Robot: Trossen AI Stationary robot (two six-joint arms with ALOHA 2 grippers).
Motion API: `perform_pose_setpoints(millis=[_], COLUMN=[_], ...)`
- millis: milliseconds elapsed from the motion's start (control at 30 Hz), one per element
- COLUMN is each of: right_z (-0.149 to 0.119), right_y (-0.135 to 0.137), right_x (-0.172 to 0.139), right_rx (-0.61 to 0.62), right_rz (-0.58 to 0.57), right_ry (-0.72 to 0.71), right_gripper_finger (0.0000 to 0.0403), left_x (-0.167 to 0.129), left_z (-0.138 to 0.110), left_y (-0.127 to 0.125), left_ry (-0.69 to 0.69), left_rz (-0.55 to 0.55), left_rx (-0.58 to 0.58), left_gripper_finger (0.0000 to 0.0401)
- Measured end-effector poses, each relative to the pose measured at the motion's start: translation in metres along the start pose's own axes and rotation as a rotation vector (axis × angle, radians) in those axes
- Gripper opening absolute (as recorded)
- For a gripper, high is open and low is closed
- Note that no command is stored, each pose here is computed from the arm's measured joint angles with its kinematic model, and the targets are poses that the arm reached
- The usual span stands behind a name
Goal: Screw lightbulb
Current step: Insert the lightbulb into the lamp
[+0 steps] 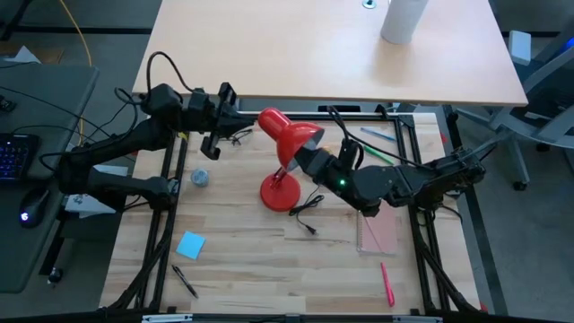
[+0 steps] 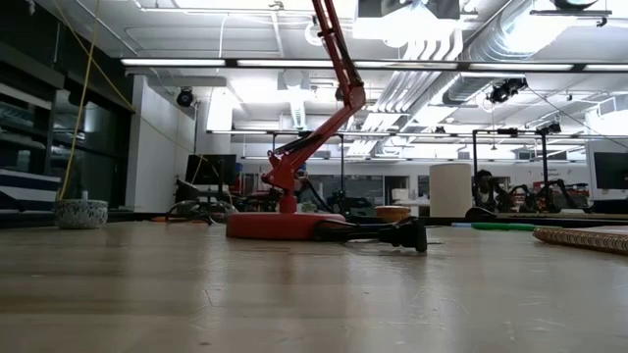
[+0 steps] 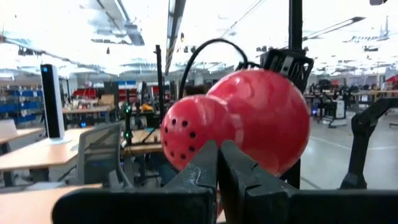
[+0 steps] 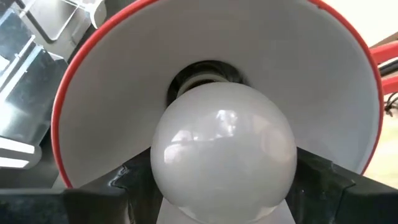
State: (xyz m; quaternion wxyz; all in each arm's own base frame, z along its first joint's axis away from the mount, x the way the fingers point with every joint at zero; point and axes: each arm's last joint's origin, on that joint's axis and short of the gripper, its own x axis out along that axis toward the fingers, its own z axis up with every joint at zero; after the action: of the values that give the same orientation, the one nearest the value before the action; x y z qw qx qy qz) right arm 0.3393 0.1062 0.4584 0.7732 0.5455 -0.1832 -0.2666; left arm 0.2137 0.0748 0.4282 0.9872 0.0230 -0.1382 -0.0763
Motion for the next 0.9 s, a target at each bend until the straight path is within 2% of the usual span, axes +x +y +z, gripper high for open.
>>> perform_pose_setpoints(millis=[333,667,900], right_z=[0.0,0.004,0.014], right_y=[0.0,-0.002,0.005], right_x=[0.0,-0.007,-0.021], right_rx=[-0.027,-0.061,-0.1], right_rz=[0.001,-0.023,0.004], right_ry=[0.014,0.066,0.119], right_gripper_finger=[0.0268,0.0377,0.0393], left_x=[0.0,-0.001,-0.004], left_z=[0.001,0.001,0.003], left_y=[0.0,0.0,0.003], left_ry=[-0.008,-0.005,-0.011], left_rz=[0.001,0.001,0.02], left_rx=[0.012,0.005,0.014], left_gripper_finger=[0.0,0.0,0.0])
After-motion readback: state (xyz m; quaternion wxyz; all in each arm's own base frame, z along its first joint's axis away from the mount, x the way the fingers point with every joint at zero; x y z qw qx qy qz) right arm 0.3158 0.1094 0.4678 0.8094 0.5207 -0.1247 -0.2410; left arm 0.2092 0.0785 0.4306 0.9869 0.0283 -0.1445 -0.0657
